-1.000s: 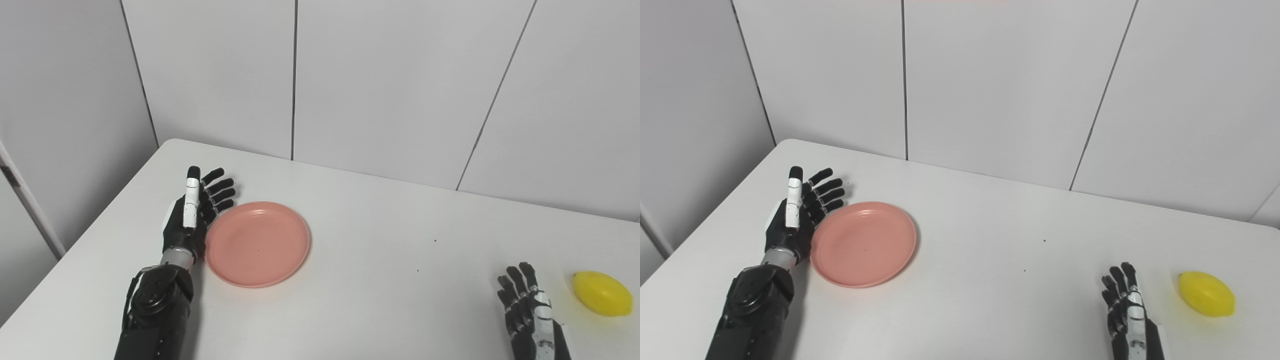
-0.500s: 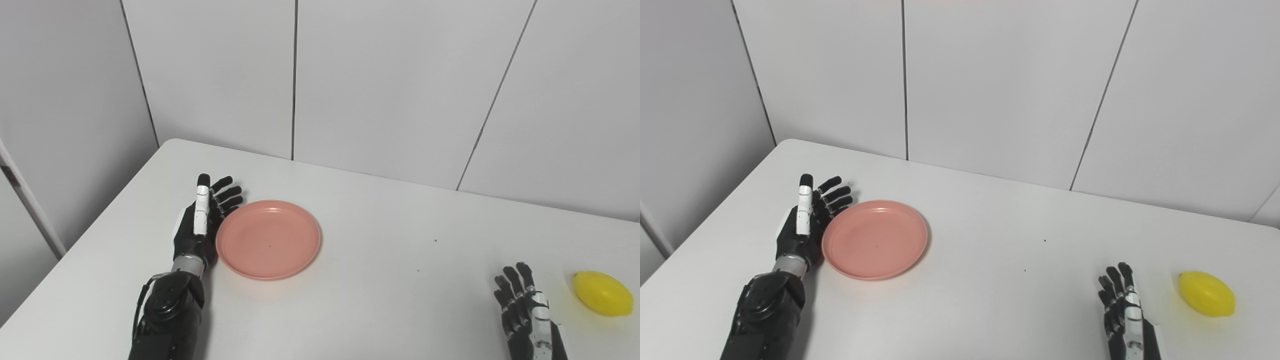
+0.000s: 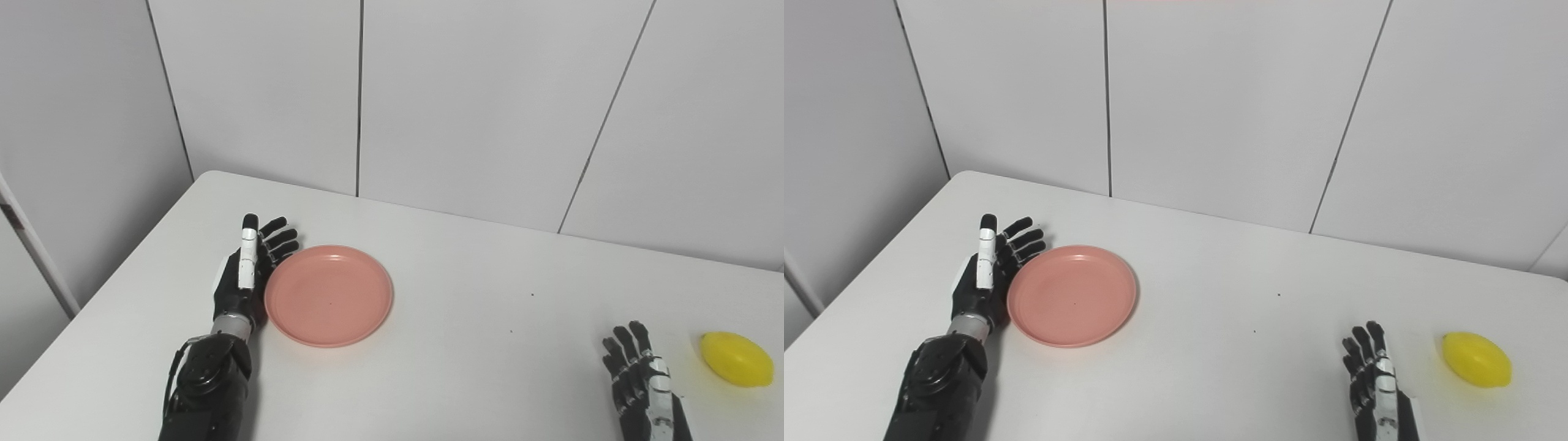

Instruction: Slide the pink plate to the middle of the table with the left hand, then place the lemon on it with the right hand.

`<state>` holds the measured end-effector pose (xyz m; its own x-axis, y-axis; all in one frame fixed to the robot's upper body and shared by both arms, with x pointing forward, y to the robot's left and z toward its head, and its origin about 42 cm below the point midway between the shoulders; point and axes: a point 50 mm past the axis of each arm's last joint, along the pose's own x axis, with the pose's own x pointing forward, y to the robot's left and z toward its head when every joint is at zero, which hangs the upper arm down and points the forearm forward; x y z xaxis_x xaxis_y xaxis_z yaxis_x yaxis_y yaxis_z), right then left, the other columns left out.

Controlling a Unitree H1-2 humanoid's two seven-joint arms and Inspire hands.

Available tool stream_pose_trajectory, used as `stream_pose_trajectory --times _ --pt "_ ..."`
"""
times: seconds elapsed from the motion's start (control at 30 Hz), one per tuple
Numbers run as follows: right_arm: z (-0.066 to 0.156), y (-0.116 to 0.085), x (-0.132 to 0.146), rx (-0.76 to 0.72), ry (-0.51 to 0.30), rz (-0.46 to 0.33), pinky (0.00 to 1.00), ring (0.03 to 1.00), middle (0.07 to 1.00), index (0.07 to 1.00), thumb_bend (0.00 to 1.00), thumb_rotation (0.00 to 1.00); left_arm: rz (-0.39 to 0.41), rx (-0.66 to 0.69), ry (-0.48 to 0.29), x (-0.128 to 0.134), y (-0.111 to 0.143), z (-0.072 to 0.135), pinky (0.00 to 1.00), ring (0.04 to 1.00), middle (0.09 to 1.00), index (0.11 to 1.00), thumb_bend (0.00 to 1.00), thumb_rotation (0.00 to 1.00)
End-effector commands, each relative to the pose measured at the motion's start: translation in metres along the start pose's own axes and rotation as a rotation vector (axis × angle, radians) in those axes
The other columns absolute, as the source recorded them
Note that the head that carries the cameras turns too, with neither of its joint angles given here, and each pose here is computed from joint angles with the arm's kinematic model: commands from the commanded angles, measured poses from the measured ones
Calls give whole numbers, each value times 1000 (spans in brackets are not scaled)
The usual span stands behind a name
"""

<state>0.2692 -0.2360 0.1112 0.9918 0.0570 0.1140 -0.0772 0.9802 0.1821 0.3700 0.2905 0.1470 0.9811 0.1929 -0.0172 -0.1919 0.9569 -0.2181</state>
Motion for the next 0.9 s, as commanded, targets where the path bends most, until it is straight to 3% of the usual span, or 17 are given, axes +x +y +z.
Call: stream_pose_trajectory --times 0.0,0.47,0.87 --pt "-24 7 -16 45 80 -20 1000 956 962 980 588 978 -33 -17 -18 1 -10 6 781 761 754 753 881 962" --pt "-24 12 -15 35 70 -26 994 941 950 963 582 975 -98 -34 1 -1 -33 -5 786 780 767 770 863 978" --pt "-25 18 -13 41 69 -32 972 928 938 950 587 967 -100 -67 8 0 -54 -14 780 765 745 760 868 964"
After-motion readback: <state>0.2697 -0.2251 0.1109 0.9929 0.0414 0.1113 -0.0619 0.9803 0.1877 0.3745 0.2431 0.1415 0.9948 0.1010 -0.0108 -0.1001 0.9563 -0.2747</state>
